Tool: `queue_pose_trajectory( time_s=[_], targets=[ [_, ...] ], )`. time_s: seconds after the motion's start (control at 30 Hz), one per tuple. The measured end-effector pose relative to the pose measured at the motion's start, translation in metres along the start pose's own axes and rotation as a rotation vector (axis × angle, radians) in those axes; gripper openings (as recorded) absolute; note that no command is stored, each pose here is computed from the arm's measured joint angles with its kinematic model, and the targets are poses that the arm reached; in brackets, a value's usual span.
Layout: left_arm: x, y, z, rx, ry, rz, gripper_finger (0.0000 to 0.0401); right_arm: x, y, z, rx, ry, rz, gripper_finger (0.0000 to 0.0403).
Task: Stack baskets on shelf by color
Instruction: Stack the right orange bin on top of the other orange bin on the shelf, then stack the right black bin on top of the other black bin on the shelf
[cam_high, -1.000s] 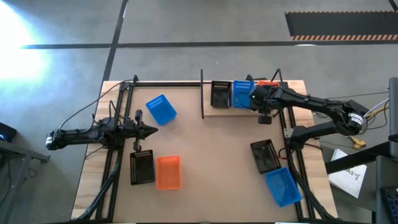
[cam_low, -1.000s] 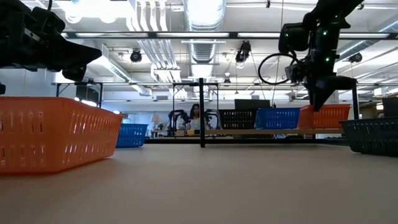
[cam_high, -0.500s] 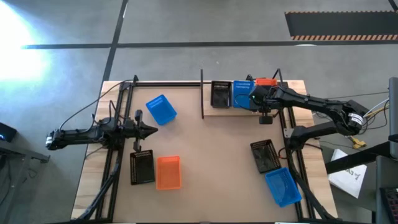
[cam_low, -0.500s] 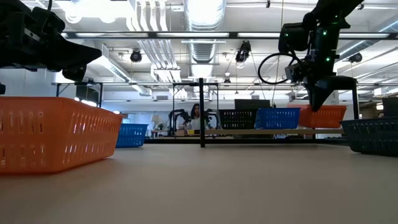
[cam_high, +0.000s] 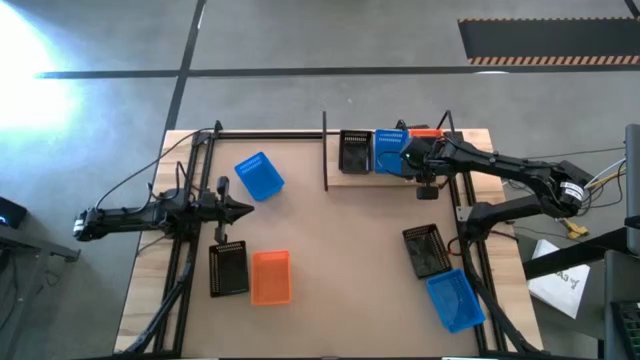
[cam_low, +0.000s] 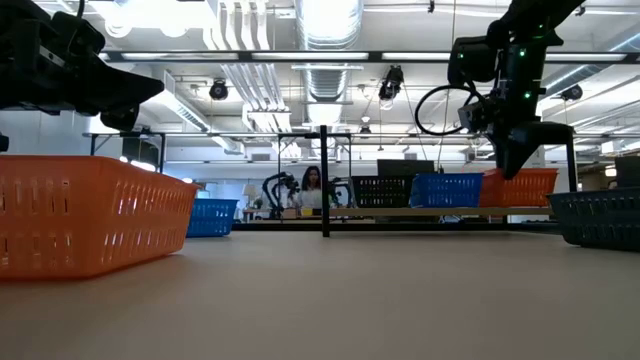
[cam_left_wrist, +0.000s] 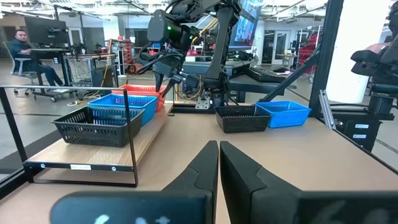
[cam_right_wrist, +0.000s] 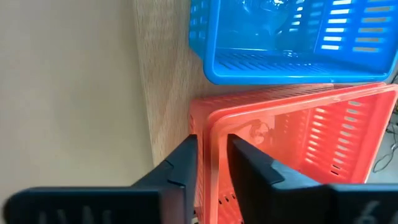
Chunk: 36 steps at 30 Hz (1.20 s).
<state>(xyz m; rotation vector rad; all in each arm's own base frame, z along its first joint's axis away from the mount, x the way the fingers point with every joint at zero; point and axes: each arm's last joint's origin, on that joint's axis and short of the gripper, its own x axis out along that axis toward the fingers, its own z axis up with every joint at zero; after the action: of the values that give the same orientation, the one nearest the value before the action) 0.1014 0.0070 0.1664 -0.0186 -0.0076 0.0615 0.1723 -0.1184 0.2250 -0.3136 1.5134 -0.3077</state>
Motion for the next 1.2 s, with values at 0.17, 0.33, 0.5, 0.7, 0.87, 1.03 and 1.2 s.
queue_pose_trajectory(
  time_s=[0.17, 0.33, 0.5, 0.7, 0.87, 1.03, 1.2],
  targets=[
    [0.0, 0.0, 0.0, 0.0, 0.0, 0.0, 0.0, -0.003, 0.0, -0.001, 0.073, 0.006, 0.003, 0.0128],
    [0.0, 0.0, 0.0, 0.0, 0.0, 0.0, 0.0, -0.02, 0.0, 0.001, 0.247, 0.027, 0.021, 0.0145],
    [0.0, 0.0, 0.0, 0.0, 0.002, 0.0, 0.0, -0.043, 0.01, 0.012, 0.345, -0.003, 0.041, 0.0136],
    [0.0, 0.0, 0.0, 0.0, 0.002, 0.0, 0.0, -0.063, 0.052, 0.03, 0.332, -0.103, 0.075, 0.0115],
    [0.0, 0.0, 0.0, 0.0, 0.002, 0.0, 0.0, -0.079, 0.094, 0.036, 0.392, -0.163, 0.129, 0.0101],
    [0.0, 0.0, 0.0, 0.0, 0.002, 0.0, 0.0, -0.092, 0.127, 0.033, 0.543, -0.189, 0.194, 0.0087],
    [0.0, 0.0, 0.0, 0.0, 0.002, 0.0, 0.0, -0.099, 0.148, 0.03, 0.69, -0.18, 0.254, 0.0078]
  ],
)
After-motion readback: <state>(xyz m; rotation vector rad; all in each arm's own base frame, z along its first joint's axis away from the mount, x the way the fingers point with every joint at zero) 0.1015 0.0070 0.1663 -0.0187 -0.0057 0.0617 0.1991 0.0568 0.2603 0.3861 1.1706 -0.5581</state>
